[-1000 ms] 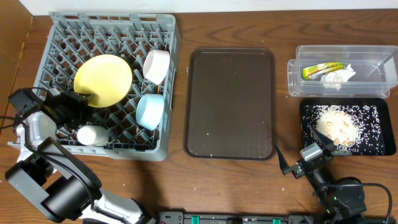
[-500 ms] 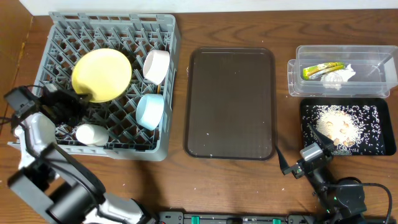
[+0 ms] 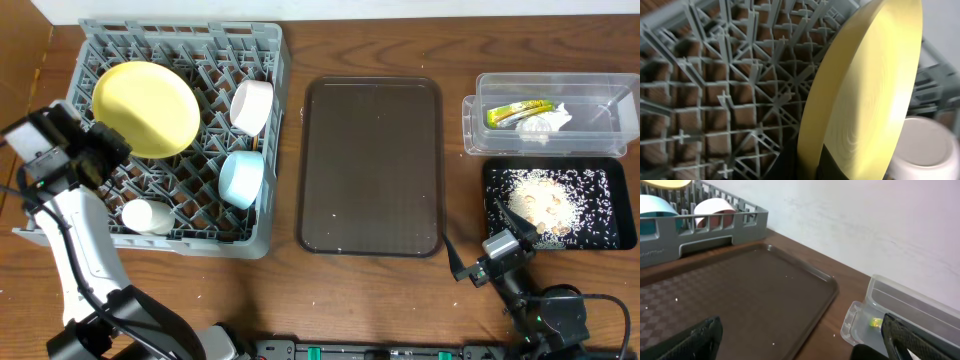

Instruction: Sort waste into correct bins and load items into the dishwasher

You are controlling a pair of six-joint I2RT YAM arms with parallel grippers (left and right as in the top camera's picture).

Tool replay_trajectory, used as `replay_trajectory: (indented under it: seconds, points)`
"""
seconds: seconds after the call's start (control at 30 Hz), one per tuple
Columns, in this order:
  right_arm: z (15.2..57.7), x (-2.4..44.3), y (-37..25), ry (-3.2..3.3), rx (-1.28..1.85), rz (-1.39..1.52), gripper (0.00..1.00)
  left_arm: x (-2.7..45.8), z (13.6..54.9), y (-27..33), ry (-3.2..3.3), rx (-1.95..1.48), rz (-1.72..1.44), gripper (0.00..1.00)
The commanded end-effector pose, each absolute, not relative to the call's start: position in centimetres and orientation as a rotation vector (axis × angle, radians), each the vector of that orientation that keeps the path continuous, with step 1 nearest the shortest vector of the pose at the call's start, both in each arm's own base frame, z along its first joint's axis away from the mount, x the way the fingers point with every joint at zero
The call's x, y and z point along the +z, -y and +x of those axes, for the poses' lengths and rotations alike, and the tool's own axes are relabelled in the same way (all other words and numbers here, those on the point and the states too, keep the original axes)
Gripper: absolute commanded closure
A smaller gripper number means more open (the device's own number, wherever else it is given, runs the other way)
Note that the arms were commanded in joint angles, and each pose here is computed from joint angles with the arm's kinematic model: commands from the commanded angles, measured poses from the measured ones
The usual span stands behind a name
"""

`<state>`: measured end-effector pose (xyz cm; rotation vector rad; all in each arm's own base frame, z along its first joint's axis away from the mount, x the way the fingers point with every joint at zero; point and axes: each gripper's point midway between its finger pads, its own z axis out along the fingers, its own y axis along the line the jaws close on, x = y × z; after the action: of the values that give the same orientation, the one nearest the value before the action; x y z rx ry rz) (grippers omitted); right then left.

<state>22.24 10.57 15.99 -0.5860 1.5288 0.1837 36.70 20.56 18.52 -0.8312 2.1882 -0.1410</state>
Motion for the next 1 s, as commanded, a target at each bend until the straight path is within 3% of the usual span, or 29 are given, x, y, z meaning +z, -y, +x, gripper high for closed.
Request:
replay_trajectory:
  seconds: [0.0, 0.27, 0.57, 0.6, 0.67, 0.73, 0.97]
  points:
    - [22.4, 15.9, -10.2, -1.532, 0.168, -0.577, 0.01, 18.6, 37.0, -21.3, -2.228, 0.051, -0.717, 0.92]
    - [22.4, 15.9, -10.2, -1.532, 0.168, -0.577, 0.01, 18.7, 39.0, -18.6, -2.299, 0.275, -0.476, 0.93]
    - [22.4, 15.9, -10.2, -1.532, 0.168, -0.577, 0.01, 19.1, 39.5, -16.6, -2.319, 0.511, -0.407, 0.9]
    - [22.4, 15.9, -10.2, -1.532, 0.168, -0.577, 0.01, 19.0, 39.5, -16.1, -2.329, 0.505, -0.394, 0.83]
    - [22.4, 15.9, -10.2, -1.532, 0.168, -0.577, 0.01, 18.7, 39.4, -15.4, -2.343, 0.486, -0.399, 0.55]
    - [22.4, 15.9, -10.2, -1.532, 0.169, -0.578, 0.01, 18.8, 39.1, -14.8, -2.332, 0.443, -0.472, 0.39]
    - [22.4, 15.9, -10.2, -1.532, 0.168, -0.577, 0.01, 24.8, 33.8, -12.5, -2.236, 0.307, -0.612, 0.28]
